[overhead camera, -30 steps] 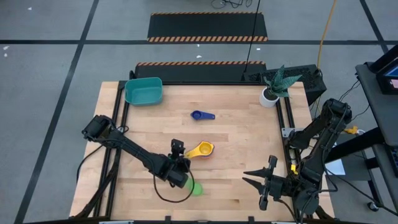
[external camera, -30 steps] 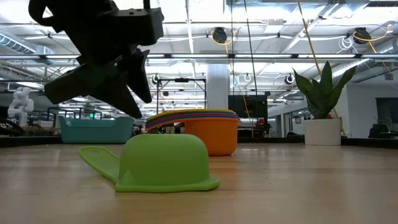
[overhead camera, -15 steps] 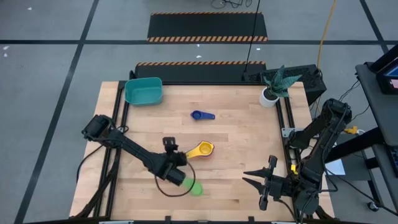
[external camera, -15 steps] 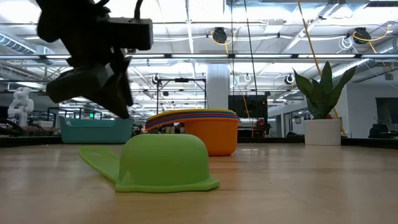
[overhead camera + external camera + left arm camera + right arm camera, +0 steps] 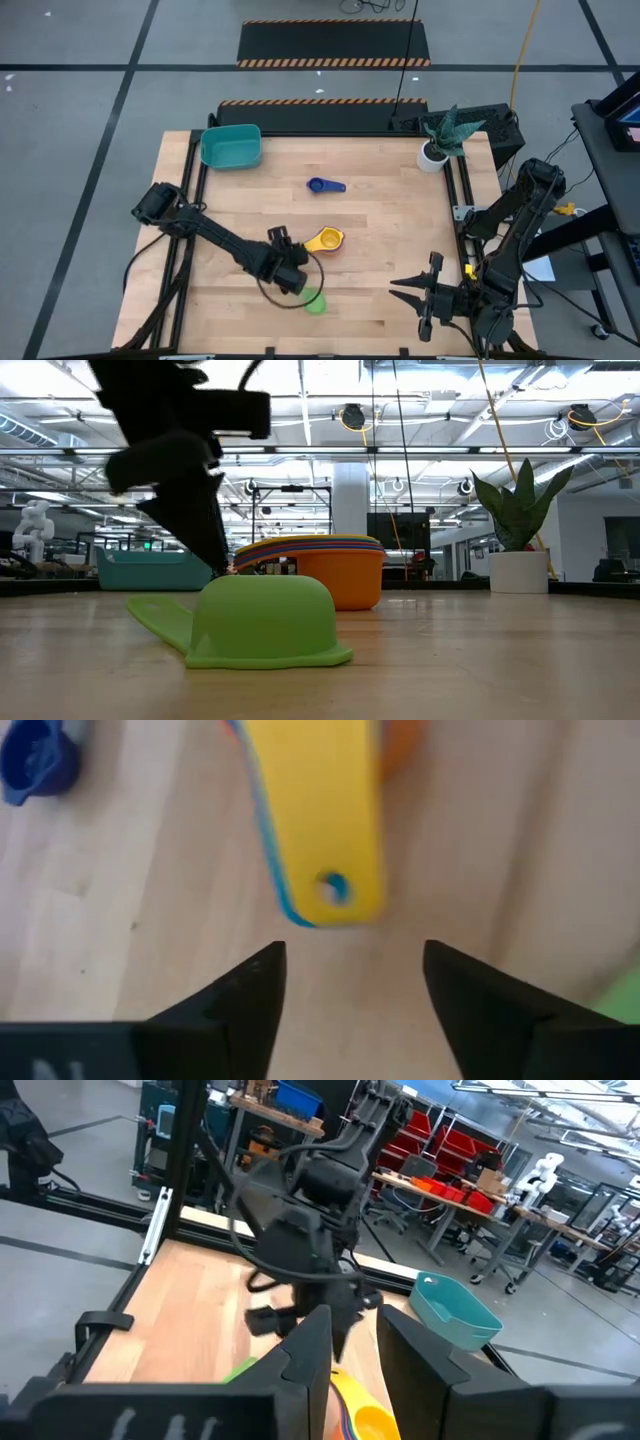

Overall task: Nest measuring cups in basket
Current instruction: Stack the yellow measuring cup on top of the light blue measuring cup

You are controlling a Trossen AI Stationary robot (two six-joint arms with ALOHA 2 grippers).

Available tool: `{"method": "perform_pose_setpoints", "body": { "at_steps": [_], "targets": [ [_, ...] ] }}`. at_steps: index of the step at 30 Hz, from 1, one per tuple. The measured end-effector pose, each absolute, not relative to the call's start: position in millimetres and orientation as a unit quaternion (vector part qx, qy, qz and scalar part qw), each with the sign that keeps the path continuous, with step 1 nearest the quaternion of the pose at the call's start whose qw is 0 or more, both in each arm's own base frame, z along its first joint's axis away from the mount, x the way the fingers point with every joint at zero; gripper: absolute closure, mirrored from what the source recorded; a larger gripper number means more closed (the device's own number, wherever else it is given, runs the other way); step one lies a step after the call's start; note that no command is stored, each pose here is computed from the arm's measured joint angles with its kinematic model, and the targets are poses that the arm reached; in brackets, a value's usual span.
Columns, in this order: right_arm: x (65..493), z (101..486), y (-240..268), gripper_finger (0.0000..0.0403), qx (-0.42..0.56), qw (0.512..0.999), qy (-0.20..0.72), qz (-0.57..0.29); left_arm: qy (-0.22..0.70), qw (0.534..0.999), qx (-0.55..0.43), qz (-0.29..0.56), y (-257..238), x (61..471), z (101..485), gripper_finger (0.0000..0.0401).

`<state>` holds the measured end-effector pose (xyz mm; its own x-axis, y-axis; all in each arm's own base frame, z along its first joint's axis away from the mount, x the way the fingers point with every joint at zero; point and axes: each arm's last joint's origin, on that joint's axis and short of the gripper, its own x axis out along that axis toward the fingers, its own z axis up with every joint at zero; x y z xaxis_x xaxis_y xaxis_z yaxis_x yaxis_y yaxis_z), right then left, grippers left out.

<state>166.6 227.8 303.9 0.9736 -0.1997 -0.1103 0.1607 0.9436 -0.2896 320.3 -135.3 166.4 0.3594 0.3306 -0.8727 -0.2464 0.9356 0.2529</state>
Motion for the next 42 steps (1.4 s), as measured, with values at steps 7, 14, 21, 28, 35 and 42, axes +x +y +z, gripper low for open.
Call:
{"method": "perform_pose_setpoints", "body": {
  "at_steps": [7,14,21,28,35,42],
  "targets": [
    [166.6,304.0,227.8,0.0325,-0.149,0.982,0.07,-0.091,0.556,0.813,-0.007,0.174,-105.8,333.2,165.7,0.0106],
    [166.6,304.0,227.8,0.0325,-0.151,0.982,0.07,-0.091,0.56,0.814,-0.038,0.151,-86.8,343.3,166.0,0.0102],
    [166.6,304.0,227.8,0.0325,-0.151,0.982,0.07,-0.091,0.567,0.814,-0.067,0.104,-78.7,348.9,166.3,0.0175],
    [166.6,304.0,227.8,0.0325,-0.151,0.982,0.07,-0.091,0.569,0.815,-0.06,0.089,-75.0,350.3,166.4,0.0258],
    [166.6,304.0,227.9,0.0325,-0.151,0.982,0.07,-0.09,0.555,0.823,-0.061,0.1,-75.3,352.6,167.3,0.0214],
    [166.8,304.2,228.5,0.0325,-0.148,0.983,0.07,-0.08,0.549,0.826,-0.05,0.116,-76.5,352.1,167.5,0.0114]
  ]
}}
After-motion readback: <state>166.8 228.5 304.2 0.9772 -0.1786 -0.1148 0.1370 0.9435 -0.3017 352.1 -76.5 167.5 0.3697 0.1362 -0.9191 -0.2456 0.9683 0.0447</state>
